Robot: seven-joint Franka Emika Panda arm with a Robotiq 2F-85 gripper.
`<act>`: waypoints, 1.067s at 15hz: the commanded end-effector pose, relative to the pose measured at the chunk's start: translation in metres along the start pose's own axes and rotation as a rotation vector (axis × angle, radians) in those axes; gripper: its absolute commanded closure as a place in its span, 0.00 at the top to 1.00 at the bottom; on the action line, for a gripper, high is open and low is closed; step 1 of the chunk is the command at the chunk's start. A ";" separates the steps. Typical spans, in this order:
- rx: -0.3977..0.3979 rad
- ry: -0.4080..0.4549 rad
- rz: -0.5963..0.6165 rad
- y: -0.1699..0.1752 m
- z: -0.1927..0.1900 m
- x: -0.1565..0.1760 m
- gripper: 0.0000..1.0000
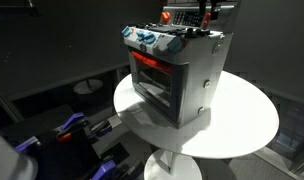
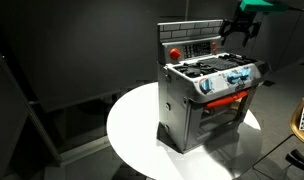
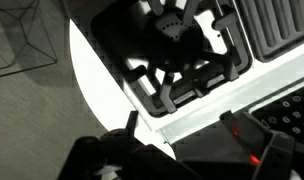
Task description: Press the top button on the right side of the stove
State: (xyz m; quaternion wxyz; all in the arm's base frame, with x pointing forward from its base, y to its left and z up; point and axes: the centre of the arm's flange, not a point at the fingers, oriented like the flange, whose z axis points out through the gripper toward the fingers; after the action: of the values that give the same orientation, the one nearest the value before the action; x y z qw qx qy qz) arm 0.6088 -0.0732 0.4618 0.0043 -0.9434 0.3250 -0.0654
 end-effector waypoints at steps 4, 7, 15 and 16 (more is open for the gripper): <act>-0.064 -0.122 -0.083 0.040 -0.031 -0.052 1.00; -0.081 -0.177 -0.163 0.057 -0.041 -0.075 1.00; -0.072 -0.171 -0.344 0.106 -0.072 -0.127 1.00; -0.069 -0.152 -0.348 0.112 -0.075 -0.132 1.00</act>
State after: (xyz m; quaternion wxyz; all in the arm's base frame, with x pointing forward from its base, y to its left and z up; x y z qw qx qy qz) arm 0.4640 -0.0742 0.5065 -0.0065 -0.9834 0.1766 0.0407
